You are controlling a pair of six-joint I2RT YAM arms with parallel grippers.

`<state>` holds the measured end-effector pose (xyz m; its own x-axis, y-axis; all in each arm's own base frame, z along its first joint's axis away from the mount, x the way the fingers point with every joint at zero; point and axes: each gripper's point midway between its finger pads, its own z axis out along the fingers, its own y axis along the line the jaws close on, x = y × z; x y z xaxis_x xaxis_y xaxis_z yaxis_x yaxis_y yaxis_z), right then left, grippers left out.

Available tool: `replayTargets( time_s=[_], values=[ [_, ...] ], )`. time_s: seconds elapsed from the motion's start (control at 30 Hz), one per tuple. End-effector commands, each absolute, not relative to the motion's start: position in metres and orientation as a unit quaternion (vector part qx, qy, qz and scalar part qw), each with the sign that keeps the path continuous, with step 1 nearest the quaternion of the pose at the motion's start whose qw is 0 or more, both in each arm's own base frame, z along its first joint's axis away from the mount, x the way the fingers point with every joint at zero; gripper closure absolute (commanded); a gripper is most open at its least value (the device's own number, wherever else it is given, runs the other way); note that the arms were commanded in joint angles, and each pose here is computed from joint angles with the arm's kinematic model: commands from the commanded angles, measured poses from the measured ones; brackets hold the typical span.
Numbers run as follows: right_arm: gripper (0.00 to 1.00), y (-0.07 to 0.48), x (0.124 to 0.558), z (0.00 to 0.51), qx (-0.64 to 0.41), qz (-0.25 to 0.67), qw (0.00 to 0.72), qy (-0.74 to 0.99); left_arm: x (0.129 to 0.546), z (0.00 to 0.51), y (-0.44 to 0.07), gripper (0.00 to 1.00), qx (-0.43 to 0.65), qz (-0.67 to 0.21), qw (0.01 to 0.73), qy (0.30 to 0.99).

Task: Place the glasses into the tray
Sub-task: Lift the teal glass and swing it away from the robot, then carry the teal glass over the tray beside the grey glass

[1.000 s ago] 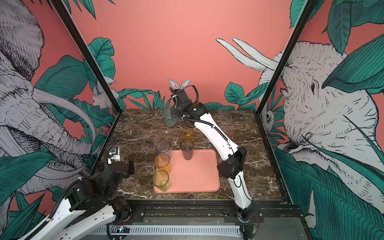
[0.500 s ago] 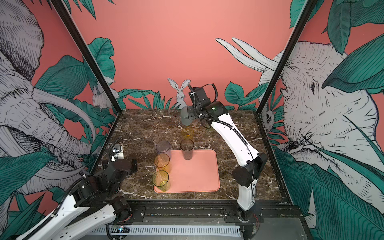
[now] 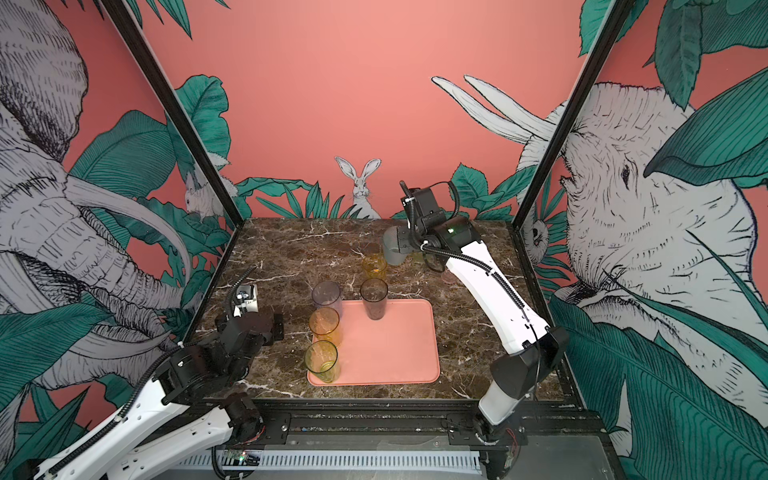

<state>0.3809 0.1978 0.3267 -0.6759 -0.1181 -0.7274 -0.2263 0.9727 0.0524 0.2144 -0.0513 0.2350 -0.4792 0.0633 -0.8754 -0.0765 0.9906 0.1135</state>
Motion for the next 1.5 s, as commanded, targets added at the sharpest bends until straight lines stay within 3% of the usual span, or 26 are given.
replayTargets(
  time_s=[0.0, 0.7, 1.47],
  values=[
    [1.0, 0.187, 0.371, 0.348, -0.092, 0.082, 0.421, 0.898, 0.218, 0.235, -0.055, 0.04, -0.016, 0.06, 0.513, 0.856],
    [1.0, 0.149, 0.311, 0.327, -0.105, 0.064, 0.397, 0.91, 0.222, 0.237, -0.059, 0.04, -0.011, 0.064, 0.514, 0.855],
    [1.0, 0.18, 0.266, 0.232, -0.145, 0.081, 0.324, 0.931, 0.224, 0.235, -0.061, 0.04, -0.006, 0.068, 0.512, 0.856]
  ],
)
